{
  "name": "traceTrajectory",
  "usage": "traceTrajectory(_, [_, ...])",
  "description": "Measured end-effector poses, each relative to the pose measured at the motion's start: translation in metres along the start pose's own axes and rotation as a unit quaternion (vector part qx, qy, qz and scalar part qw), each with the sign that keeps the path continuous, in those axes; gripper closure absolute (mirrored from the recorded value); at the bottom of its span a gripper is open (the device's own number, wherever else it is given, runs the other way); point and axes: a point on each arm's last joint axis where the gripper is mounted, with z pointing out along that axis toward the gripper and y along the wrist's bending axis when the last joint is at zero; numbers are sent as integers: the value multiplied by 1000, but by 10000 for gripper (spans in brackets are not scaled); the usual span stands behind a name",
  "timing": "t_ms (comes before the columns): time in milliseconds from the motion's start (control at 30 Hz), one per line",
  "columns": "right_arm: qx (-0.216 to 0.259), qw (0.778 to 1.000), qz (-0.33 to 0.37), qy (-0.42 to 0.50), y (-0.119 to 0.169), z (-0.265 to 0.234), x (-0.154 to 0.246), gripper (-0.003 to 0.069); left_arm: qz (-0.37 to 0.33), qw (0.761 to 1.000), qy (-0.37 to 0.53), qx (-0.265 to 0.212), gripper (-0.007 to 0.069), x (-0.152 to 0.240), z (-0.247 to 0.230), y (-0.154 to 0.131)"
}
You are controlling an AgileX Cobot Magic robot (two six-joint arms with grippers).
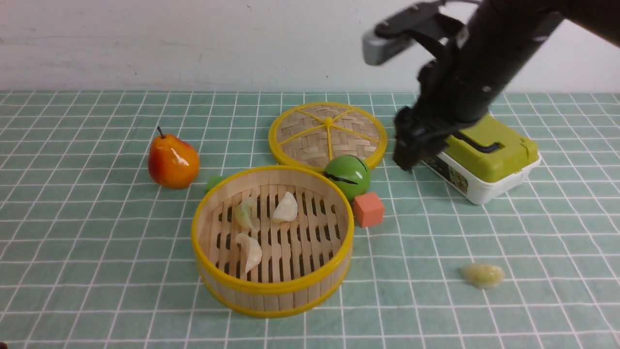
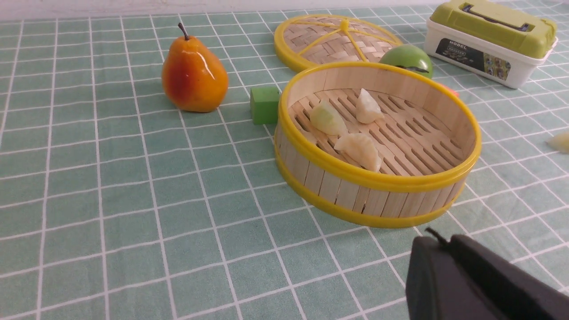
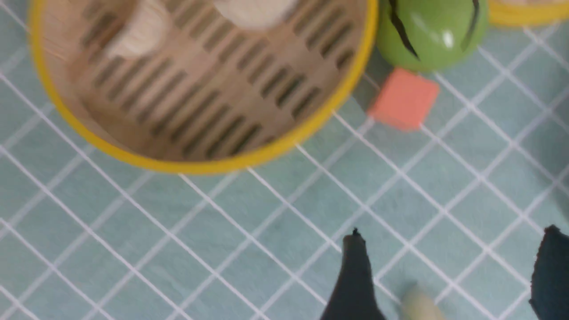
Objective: Put the dumplings into the steamer on the table with the blue tablecloth.
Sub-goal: 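Reach for and grasp a dumpling lying on the table beside the steamer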
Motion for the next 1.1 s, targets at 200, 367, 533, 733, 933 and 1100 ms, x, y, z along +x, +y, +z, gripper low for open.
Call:
traceTrajectory(200, [-36,990,54,124,-44,70,67,176,3,1000,-1,-2,589,0,0,0])
traceTrajectory(367, [-34,989,-32,139,-48,111,100,177,7,1000,-2,-5,587,0,0,1])
traceTrajectory(533, [0,993,-66,100,-54,115,98,185,7,1000,-2,-5,578,0,0,1])
traceTrajectory(733, [6,994,-64,91,-55,119,97,186,8,1000,-2,-5,568,0,0,1])
traceTrajectory(933, [11,994,-63,87,-58,130,98,196,9,1000,-2,-6,568,0,0,1])
traceTrajectory(1100, [11,995,-35,90,-58,134,99,316,9,1000,-2,-6,566,0,0,1])
